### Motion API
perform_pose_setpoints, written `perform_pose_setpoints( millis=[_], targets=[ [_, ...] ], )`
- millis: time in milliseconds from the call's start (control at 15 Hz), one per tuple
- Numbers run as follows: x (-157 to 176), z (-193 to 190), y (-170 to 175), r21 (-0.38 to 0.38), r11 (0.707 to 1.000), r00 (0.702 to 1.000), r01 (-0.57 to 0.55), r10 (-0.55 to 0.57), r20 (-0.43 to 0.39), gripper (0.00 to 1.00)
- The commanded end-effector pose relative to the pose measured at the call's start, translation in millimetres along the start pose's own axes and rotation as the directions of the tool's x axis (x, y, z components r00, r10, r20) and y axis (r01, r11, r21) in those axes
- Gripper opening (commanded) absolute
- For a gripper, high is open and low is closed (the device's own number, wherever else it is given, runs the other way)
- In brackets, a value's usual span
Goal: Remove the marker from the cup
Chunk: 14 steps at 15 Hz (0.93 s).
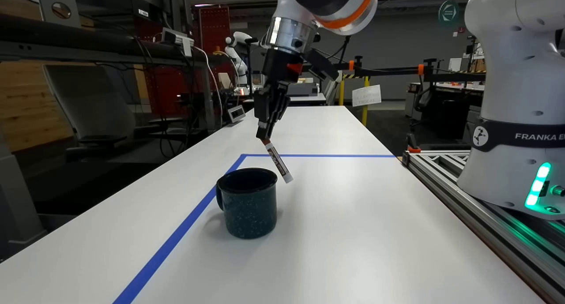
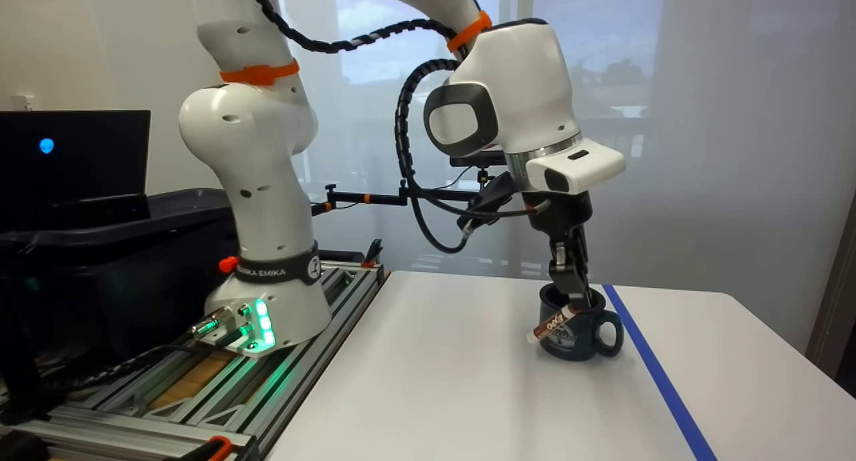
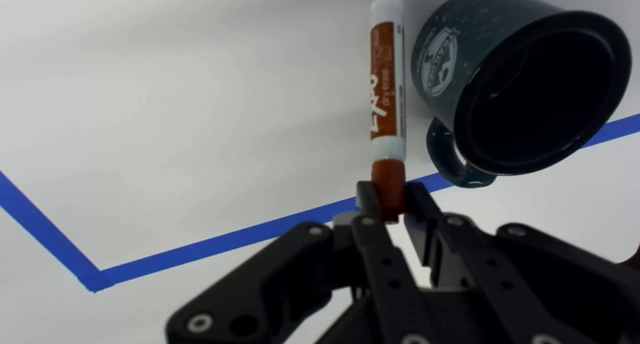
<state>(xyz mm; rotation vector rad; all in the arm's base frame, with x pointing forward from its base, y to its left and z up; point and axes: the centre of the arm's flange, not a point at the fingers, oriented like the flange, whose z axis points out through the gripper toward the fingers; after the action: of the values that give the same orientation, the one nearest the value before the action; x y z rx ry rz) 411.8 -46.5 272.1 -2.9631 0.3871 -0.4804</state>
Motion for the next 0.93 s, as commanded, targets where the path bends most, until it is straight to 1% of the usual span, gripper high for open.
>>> perform_pose_setpoints(
  millis=[0,333,600,867],
  targets=[
    [-10,32,25,0.09,0.995,0.999,-0.034,0.034,0.007,0.05],
    [-17,42,45,0.14,0.986,0.996,-0.086,0.083,0.032,0.05],
    [-23,58,62,0.169,0.979,0.992,-0.117,0.107,0.066,0.05],
    [-24,79,71,0.166,0.977,0.987,-0.136,0.119,0.107,0.05]
  ],
)
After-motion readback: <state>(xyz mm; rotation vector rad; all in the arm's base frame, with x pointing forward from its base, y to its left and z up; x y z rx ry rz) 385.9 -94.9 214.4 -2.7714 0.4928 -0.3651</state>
